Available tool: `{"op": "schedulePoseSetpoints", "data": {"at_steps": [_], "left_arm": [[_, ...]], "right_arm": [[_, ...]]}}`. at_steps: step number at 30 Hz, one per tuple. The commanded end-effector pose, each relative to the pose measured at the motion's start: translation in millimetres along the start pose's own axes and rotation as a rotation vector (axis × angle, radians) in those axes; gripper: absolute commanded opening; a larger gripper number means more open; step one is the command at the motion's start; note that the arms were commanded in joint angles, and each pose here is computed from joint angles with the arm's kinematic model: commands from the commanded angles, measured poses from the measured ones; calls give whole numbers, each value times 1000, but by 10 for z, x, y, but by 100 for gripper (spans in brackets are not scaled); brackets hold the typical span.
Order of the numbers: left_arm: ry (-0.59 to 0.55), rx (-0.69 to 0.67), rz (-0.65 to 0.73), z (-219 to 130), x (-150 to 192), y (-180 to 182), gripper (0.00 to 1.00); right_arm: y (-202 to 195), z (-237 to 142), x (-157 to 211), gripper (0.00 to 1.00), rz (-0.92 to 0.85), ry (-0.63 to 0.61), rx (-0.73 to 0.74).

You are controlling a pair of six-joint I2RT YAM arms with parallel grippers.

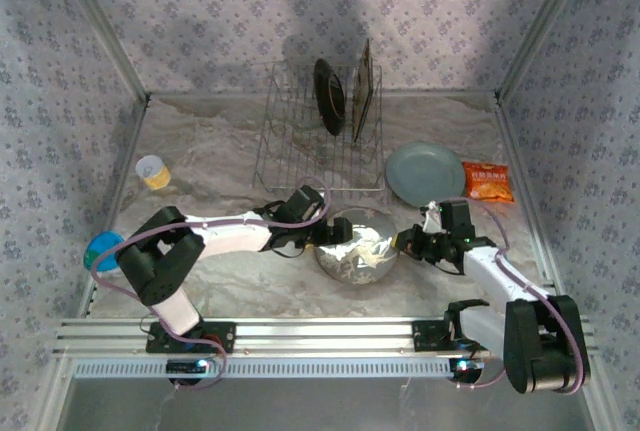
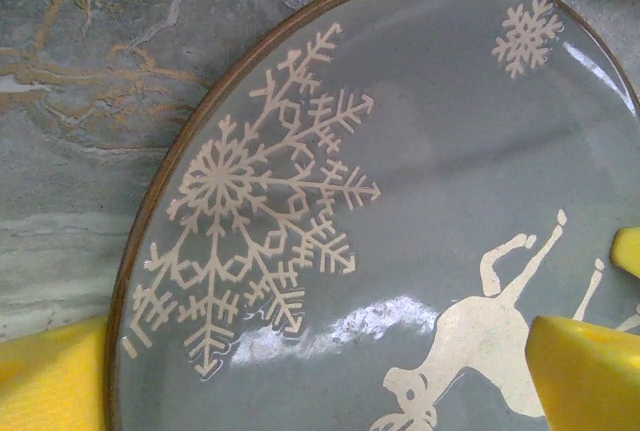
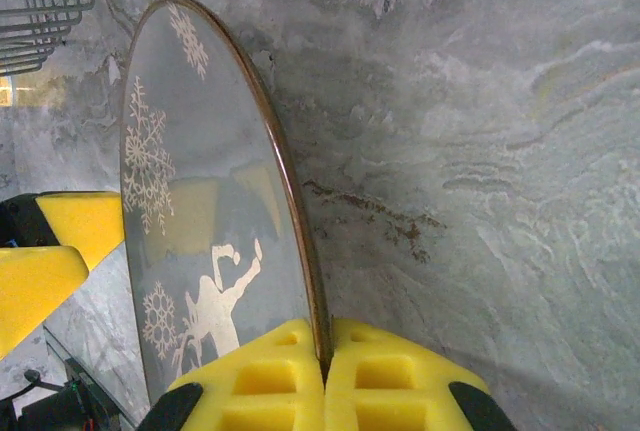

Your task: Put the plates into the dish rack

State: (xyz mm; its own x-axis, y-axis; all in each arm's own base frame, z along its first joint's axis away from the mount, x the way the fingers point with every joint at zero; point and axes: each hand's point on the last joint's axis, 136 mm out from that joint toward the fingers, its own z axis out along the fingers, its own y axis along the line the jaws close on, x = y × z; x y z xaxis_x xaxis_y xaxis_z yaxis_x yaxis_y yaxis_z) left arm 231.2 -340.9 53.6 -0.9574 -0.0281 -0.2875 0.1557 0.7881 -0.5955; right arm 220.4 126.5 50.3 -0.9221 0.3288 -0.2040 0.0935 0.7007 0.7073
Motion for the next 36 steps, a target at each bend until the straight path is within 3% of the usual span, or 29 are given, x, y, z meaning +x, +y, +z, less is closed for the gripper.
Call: {"op": "schedulePoseSetpoints", "data": {"at_steps": [1,23,36], "left_arm": [[-7,113,27,-66,-62,-378,99],[-131,89,89,-669,-281,-531,99],[-193,85,70,-1244,-418,-434,99]], "right_arm": [[30,-66,-6,0,10,-10,-11],[500,-736,-243,0,-4,-93,-51],[825,-1045,-150,0,-56,-39,-81]]}}
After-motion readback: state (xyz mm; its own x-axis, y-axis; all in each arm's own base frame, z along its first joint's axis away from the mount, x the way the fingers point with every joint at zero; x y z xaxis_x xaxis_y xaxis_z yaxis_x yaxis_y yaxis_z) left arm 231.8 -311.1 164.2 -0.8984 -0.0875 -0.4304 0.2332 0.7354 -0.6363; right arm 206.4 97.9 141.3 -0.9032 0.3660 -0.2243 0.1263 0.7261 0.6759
